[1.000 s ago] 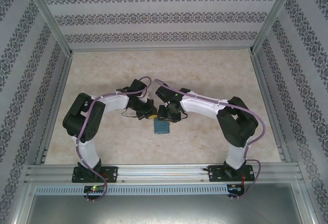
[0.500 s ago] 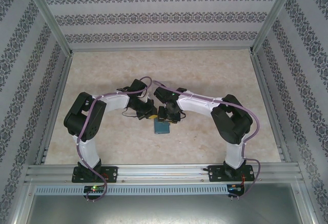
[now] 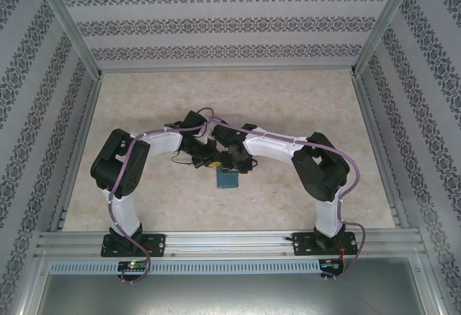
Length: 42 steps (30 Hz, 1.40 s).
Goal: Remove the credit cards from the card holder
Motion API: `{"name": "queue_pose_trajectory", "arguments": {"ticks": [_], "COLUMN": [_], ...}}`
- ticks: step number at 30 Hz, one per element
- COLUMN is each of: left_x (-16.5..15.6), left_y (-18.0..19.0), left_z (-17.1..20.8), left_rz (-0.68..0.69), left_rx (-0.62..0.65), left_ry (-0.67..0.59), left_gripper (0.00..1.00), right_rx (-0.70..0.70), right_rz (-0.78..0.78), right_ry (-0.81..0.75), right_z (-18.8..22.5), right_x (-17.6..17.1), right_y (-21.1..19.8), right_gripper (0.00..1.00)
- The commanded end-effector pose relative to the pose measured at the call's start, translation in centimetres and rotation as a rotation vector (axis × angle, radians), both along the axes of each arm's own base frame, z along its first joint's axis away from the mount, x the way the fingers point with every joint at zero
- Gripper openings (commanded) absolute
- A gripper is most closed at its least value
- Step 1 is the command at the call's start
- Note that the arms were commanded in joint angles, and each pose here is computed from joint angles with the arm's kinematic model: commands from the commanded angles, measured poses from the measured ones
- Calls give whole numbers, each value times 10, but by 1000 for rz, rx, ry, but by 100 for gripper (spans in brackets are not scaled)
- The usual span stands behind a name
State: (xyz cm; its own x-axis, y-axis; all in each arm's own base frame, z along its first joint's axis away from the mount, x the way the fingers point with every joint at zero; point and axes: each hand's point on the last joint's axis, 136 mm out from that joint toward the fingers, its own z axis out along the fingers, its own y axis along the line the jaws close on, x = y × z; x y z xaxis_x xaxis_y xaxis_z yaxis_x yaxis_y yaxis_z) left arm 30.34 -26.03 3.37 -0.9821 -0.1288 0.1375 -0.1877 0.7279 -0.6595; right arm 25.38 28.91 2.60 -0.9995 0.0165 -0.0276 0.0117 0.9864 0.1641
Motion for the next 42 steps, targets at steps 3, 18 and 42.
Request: {"name": "queue_pose_trajectory", "arguments": {"ticks": [3,18,42], "left_x": [-9,-14,-12], "left_y": [8,40,41], "left_z": [-20,-43,-44], "left_rz": [-43,-55,-70], "left_rx": [85,171,172], "left_ry": [36,71,75], "left_gripper": [0,0,0], "right_rx": [-36,-58,-131], "right_rz": [26,-21,-82], "right_ry": [-4,-22,-49], "right_z": [-4,1,13], "right_x": [-4,-4,-4], "right_y": [-3,-23,-61], "right_gripper": [35,34,35]}}
